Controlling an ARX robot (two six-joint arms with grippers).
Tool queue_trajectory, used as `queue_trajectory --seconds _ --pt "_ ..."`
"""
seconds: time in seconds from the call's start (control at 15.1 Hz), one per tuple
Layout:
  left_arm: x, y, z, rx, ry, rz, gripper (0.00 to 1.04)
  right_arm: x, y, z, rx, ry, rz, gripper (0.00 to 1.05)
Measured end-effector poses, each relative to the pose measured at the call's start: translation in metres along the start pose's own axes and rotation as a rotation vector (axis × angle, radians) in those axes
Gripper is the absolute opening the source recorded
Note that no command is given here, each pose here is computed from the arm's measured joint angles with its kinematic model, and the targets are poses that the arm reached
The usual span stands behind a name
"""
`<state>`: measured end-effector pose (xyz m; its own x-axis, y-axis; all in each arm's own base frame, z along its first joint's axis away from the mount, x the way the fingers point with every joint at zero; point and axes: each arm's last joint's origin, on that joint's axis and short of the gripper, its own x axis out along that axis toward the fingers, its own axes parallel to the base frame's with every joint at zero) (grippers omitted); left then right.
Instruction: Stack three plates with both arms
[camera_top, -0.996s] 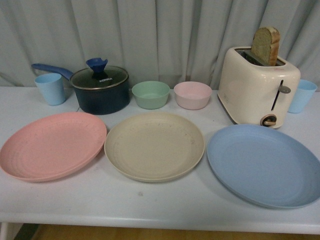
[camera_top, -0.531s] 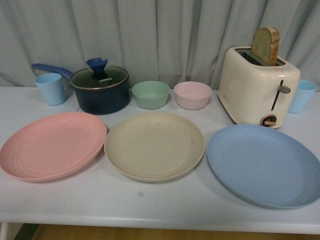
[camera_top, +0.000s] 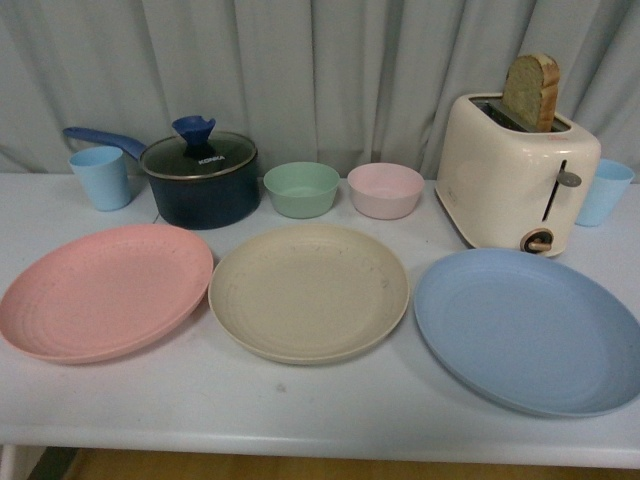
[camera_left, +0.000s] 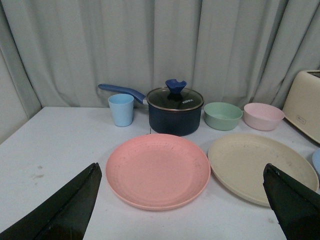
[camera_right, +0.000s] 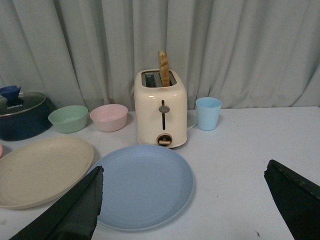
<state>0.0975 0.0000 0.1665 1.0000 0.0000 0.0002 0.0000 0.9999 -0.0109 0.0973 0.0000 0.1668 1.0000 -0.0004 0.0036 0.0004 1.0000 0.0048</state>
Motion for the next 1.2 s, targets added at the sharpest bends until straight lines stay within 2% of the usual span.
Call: queue_trajectory --seconds 0.46,0.53,0.6,0.66,0.73,1.0,1.06,1.2 --pt "0.0 0.0 0.0 0.0 0.0 0.0 0.98 0.0 0.0 0.0 0.0 0.0 0.0 0.98" --pt "0.001 -0.002 -0.002 -0.053 0.173 0.119 0.98 0.0 0.0 0.0 0.0 0.0 -0.002 0.98" --pt "0.009 -0.003 0.001 -0.082 0.244 0.241 0.98 0.0 0.0 0.0 -0.002 0.0 0.0 0.98" --pt "0.019 0.005 0.001 -0.122 0.24 0.374 0.98 0.0 0.0 0.0 -0.002 0.0 -0.002 0.98" --pt "0.031 0.013 0.003 -0.153 0.213 0.407 0.98 0.0 0.0 0.0 -0.002 0.001 0.0 0.98" --pt "0.122 0.048 0.018 -0.118 0.187 0.287 0.98 0.0 0.0 0.0 -0.002 0.0 0.0 0.98" --pt "0.151 0.058 0.014 -0.107 0.225 0.242 0.98 0.0 0.0 0.0 -0.002 0.0 0.0 0.98" --pt "0.203 0.076 -0.018 -0.101 0.402 0.182 0.98 0.0 0.0 0.0 -0.002 0.0 0.0 0.98"
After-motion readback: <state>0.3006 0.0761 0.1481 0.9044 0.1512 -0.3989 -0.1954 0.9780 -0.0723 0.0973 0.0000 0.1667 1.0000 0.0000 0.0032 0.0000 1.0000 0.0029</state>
